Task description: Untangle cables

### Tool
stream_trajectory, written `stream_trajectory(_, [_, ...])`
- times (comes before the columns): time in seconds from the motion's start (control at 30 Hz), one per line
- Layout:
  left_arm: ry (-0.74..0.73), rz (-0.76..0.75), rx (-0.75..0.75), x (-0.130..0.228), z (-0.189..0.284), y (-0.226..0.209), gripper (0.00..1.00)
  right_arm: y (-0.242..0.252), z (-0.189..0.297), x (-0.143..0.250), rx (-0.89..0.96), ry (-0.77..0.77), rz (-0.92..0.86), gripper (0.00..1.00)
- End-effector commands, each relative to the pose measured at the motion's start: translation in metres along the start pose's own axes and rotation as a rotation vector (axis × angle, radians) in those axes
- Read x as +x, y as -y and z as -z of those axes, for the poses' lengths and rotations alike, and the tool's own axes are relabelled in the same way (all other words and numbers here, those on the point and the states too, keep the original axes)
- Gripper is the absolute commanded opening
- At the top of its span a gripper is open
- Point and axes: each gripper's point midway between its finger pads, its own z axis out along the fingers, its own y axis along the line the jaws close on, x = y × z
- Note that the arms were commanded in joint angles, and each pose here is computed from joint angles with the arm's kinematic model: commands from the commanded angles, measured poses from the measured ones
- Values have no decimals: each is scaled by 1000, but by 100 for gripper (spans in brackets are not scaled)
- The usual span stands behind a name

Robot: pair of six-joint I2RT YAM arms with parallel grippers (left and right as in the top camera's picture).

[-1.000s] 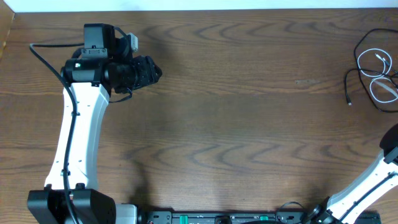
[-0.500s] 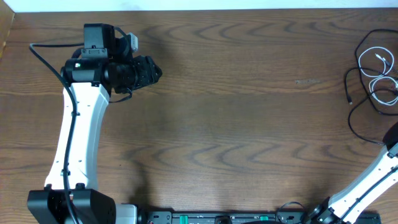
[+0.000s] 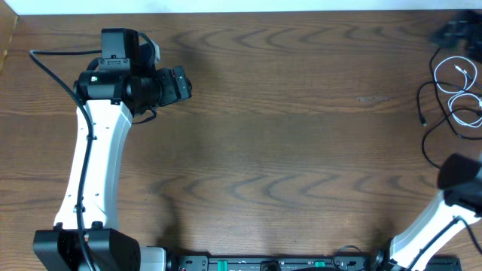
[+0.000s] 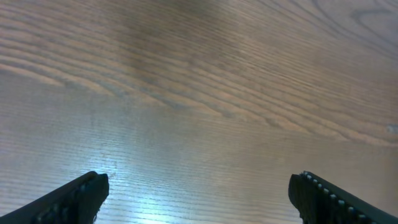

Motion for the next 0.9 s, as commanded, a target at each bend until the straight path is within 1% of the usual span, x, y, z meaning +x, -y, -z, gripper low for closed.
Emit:
stream_trajectory(0.0, [30,-1,-49,-5,7,-8,98,-67,6,17,-9,-9,262,99])
stream_trajectory(0.1, [31,-1,-49,-5,7,-8,98,-98,6,28,-21,-22,337,99])
stream_trajectory(0.27, [31,-1,-49,-5,7,-8,98,-138,10,42,-93,-25,323,99])
stream_trajectory(0.4, [31,-1,-49,-5,7,-8,98,-160,28,52,-118,7,373,99])
stream_trajectory(0.5, [31,-1,-49,-5,7,-8,99,-172,50,59,-145,51,387,99])
stream_trajectory(0.7, [31,-1,-49,-5,7,-8,99,-181,83,68,-155,123,407,99])
stream_trajectory(0.77, [31,-1,-49,-5,7,-8,99,-178,88,68,-129,140,411,99])
stream_trajectory(0.87, [31,-1,-49,-5,7,-8,99,-163,99,65,-30,184,424,99])
